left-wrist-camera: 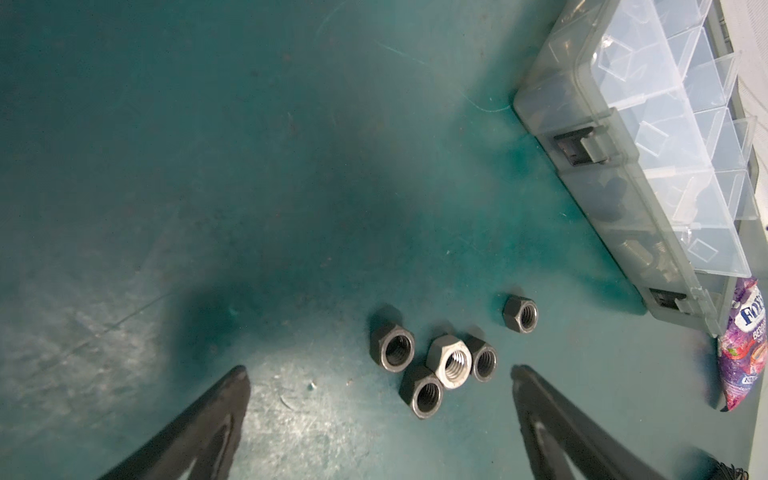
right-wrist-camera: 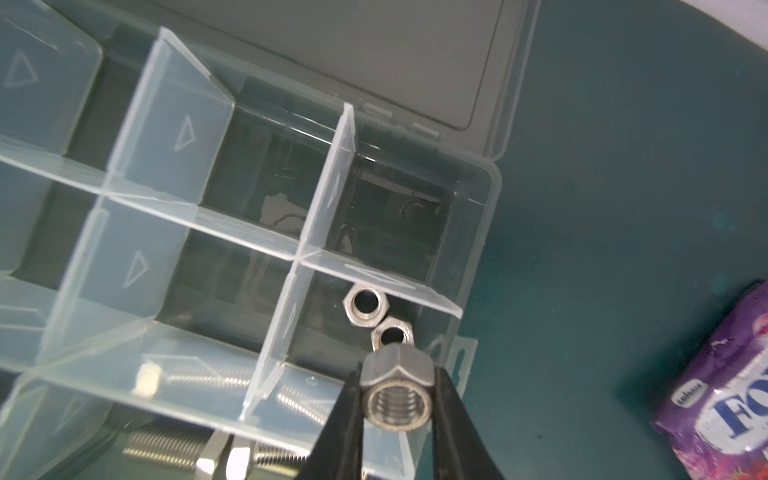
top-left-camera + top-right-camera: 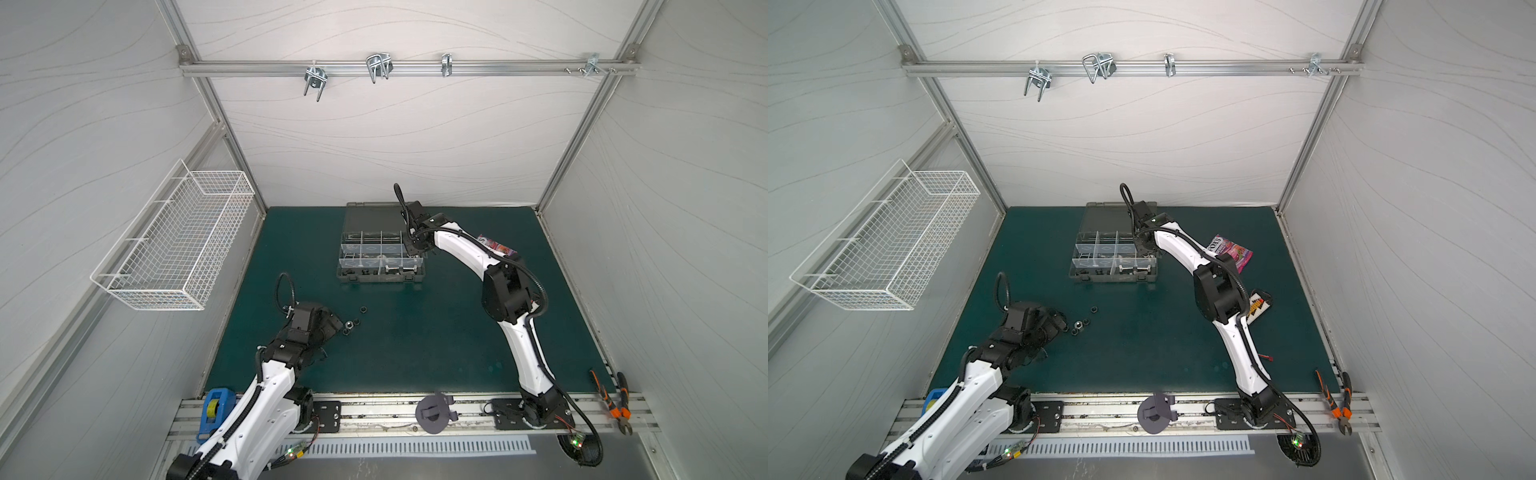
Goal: Sort the screws and nuts into containers
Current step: 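Carry the nut with the right gripper into the nut compartment and release it, then move the right gripper toward the charger board while the left gripper moves over the nuts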
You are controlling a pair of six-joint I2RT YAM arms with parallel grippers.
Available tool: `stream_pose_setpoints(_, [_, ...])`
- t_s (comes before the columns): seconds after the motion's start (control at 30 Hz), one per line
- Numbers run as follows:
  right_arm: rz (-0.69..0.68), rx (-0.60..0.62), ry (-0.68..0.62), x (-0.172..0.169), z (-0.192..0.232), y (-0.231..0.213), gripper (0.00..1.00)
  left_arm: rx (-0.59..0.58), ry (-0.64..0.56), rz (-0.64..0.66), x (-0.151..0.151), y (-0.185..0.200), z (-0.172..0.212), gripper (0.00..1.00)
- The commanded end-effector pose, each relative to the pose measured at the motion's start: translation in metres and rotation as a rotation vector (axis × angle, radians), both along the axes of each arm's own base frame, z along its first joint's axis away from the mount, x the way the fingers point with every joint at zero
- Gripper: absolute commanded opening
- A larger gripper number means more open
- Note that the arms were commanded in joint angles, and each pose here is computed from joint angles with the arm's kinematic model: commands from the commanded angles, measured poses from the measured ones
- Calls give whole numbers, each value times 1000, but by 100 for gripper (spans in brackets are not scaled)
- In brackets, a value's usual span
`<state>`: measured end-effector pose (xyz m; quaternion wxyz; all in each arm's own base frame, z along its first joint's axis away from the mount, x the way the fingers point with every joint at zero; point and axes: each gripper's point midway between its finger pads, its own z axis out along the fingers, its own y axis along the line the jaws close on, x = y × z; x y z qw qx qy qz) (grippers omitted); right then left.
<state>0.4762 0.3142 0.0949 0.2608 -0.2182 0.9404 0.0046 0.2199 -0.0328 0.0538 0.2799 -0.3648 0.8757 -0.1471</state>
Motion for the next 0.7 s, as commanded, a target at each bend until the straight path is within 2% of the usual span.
stream_pose_setpoints(0.0, [11,1,-28,11,-3,4,9,-17,-77,-15,18,-5,23,99])
stream_pose_setpoints(0.17, [18,-13,-15,13,-14,5,15,-13,-72,-42,21,-8,26,99])
stream_pose_setpoints(0.53, [25,-18,-9,12,-16,4,40,4,-61,-115,29,-16,31,97])
stream_pose_setpoints(0.67, [29,-14,-18,11,-8,5,43,10,-53,-150,34,-20,33,93])
